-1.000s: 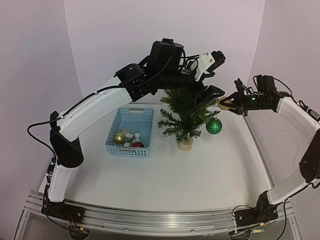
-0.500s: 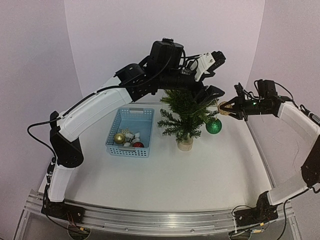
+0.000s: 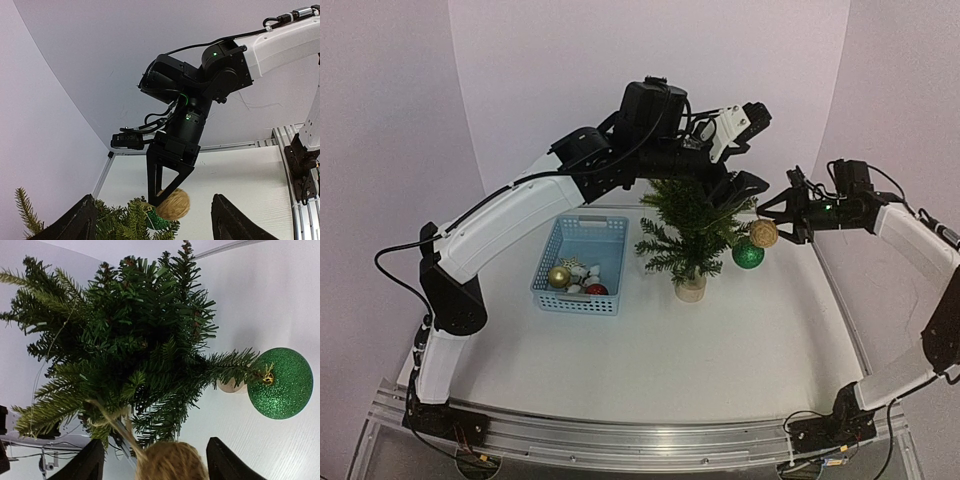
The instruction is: Decorate the small christmas tree
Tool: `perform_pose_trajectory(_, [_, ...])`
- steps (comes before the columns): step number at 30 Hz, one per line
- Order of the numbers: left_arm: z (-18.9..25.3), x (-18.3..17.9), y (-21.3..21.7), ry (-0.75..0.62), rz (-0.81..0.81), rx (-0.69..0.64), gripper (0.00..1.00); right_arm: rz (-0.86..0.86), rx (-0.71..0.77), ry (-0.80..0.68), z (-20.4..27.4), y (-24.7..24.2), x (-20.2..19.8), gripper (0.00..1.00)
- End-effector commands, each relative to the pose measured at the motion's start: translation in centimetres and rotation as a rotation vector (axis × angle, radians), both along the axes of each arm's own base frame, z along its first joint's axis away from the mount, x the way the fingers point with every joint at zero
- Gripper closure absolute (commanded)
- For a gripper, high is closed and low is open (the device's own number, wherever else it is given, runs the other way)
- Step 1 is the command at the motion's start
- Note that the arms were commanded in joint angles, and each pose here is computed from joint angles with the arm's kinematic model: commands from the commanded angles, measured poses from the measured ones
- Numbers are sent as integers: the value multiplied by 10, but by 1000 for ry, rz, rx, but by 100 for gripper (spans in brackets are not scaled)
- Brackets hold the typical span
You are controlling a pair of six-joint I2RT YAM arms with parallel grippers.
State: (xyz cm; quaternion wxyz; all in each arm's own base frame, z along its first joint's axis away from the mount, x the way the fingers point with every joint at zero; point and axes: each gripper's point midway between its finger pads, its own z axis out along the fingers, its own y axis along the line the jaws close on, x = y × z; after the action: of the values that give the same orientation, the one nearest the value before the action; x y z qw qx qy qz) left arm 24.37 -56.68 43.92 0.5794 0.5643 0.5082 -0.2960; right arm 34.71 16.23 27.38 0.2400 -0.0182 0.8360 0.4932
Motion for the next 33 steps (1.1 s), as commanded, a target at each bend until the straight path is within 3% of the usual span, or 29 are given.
perform_pose_trajectory(1, [37,-5,23,-41,23,-45,23,13,10,-33,9,1,2,27])
perform_pose_trajectory(8, [40,2,32,-48,52,-37,22,-33,-35,-90,19,-6,2,26])
perform_pose_trajectory(14, [50,13,57,-73,96,-14,15,-184,-168,-240,47,-31,4,16])
perform_pose_trajectory(23, [36,70,126,28,271,44,12,-278,-245,-354,75,-48,0,14])
perform_pose_trajectory(28, [12,105,181,83,389,106,13,-292,-227,-368,86,-49,-3,15])
perform_pose_trajectory(33, [-68,140,236,268,491,228,12,-329,-229,-408,104,-53,-5,15])
